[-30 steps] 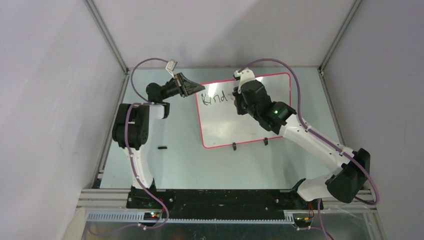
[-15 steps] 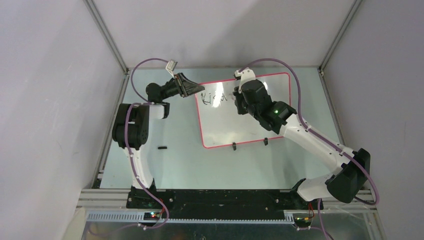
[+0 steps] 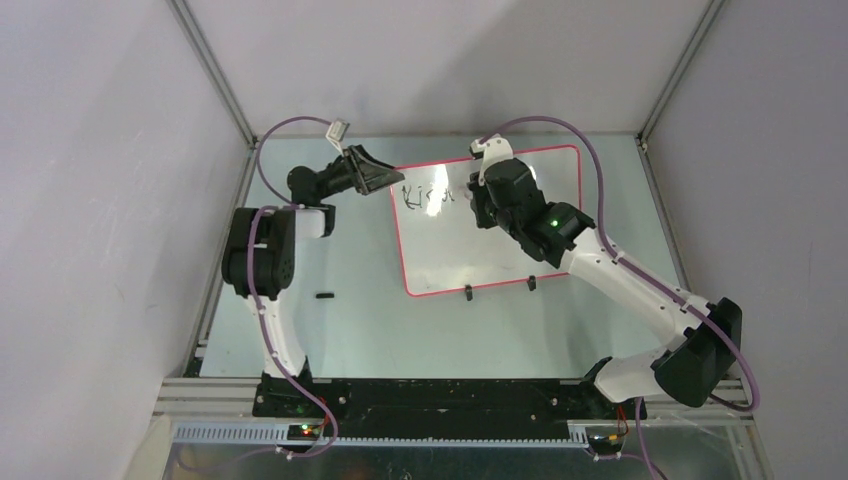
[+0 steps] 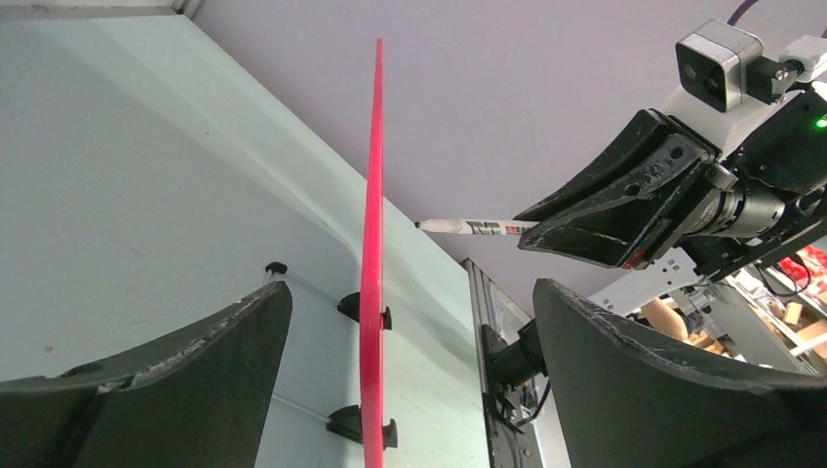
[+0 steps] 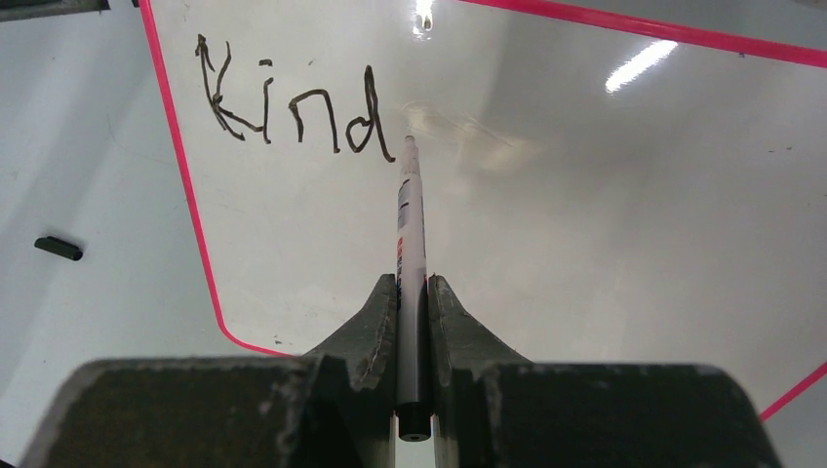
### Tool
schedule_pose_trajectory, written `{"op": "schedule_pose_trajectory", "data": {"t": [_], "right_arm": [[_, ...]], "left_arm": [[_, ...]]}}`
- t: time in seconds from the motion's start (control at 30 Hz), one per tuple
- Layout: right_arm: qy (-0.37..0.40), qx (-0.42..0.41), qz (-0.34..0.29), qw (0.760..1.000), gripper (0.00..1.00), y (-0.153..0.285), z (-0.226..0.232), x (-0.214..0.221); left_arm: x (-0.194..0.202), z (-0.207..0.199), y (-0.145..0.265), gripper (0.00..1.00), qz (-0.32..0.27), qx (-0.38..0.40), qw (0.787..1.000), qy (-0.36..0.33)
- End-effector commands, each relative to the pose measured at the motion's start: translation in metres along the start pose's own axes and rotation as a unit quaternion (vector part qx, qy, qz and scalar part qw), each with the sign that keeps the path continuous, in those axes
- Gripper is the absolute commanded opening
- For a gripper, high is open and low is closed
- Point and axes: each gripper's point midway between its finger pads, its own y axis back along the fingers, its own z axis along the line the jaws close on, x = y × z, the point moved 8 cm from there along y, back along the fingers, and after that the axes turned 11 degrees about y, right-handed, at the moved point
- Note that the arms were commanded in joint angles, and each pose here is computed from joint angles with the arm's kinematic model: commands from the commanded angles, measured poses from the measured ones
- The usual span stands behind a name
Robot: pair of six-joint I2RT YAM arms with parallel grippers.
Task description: Write a sentence on the whiteboard
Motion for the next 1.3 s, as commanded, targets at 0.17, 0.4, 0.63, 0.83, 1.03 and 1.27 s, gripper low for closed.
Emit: {"op": "schedule_pose_trajectory", "data": {"t": [0.17,0.4,0.63,0.83,1.03,1.27], "right_arm": [[-0.018,0.007,-0.048,0.999,0.00,0.024,-0.013,-0.021],[-0.025,0.007,-0.056,0.998,0.00,0.033,-0.016,-0.019],[-0.033,0.008,-0.065,0.997,0.00,0.044,-0.019,-0.014],[-0.042,0.002,-0.076,0.996,0.00,0.053,-0.021,-0.010],[-0.045,0.000,-0.078,0.996,0.00,0.059,-0.022,-0.005],[-0.047,-0.004,-0.095,0.994,0.00,0.069,-0.023,-0.007]], "left_arm": [[-0.020,-0.025,0.042,0.95,-0.069,-0.026,0.994,-0.077],[-0.016,-0.008,0.066,0.98,-0.110,-0.218,0.968,-0.052],[-0.020,-0.048,0.094,0.99,-0.225,-0.372,0.892,-0.126],[-0.008,-0.078,0.104,0.99,-0.237,-0.556,0.776,-0.178],[0.002,-0.073,0.136,0.98,-0.373,-0.636,0.658,-0.153],[0.006,-0.057,0.155,0.99,-0.422,-0.629,0.648,-0.075]]}}
